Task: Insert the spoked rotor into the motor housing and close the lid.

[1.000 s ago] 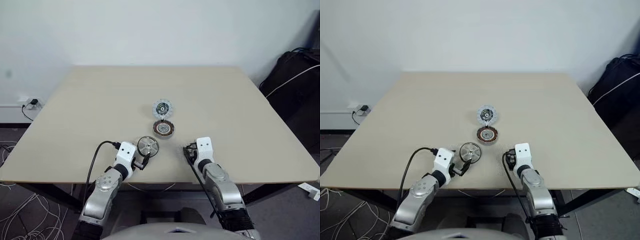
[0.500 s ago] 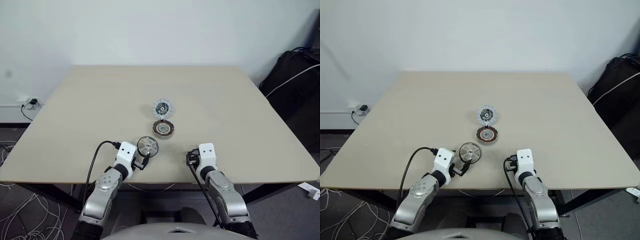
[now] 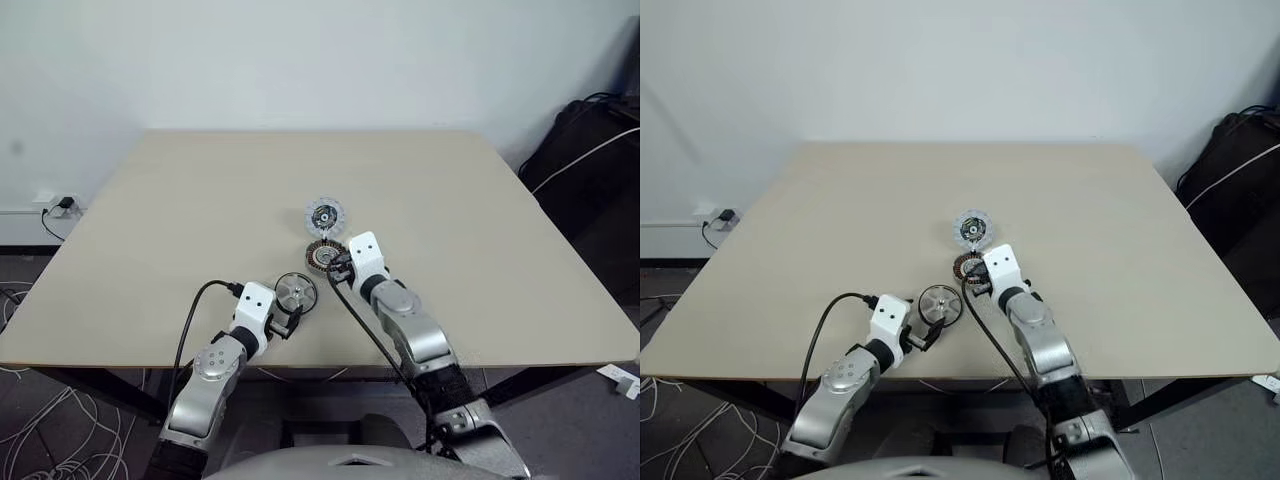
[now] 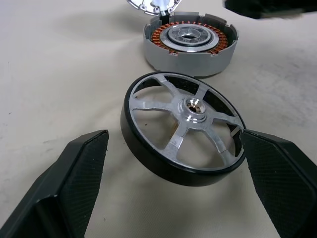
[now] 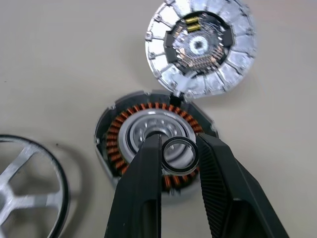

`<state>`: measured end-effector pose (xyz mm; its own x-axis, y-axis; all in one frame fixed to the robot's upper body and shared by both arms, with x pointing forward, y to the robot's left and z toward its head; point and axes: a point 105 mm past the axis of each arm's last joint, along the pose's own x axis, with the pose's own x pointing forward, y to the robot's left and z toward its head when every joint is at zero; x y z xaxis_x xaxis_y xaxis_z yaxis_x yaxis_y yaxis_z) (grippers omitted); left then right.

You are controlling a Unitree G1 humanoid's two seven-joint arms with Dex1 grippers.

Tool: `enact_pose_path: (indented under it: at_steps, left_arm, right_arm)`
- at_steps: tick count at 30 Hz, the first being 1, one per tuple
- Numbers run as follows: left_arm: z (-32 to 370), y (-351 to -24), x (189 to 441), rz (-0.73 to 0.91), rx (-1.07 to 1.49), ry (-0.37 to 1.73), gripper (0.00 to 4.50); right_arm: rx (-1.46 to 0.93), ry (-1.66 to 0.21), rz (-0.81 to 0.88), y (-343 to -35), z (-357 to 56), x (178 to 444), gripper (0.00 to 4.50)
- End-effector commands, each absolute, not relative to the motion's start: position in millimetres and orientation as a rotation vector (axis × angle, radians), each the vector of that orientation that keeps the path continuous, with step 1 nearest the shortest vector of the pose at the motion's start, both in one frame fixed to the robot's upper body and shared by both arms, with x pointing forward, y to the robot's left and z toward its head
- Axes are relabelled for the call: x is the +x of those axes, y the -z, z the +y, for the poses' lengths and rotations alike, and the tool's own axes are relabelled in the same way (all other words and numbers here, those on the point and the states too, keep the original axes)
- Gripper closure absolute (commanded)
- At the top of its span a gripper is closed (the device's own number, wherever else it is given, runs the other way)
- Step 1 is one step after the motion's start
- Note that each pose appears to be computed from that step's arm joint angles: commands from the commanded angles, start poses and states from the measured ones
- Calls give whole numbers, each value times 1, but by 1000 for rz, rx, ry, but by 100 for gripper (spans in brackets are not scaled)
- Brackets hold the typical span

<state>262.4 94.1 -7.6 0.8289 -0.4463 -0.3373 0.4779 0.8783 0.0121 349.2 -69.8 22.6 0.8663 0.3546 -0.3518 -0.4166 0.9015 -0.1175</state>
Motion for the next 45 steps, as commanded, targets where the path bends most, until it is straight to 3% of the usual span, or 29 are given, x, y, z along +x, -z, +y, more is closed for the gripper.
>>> enact_pose_path:
  at_steps: [1,13,45]
  left_arm:
    - [92,-8,267,268,97,482,0]
    - [93,-6,265,271,86,461,0]
    - [97,-6,265,272,90,438,0]
  right_arm:
    - [-214,-441,282,-32,-57,360,377]
    - [-252,-464,340,-13,-44,376,377]
    - [-237,-506,341,-13,-30,387,377]
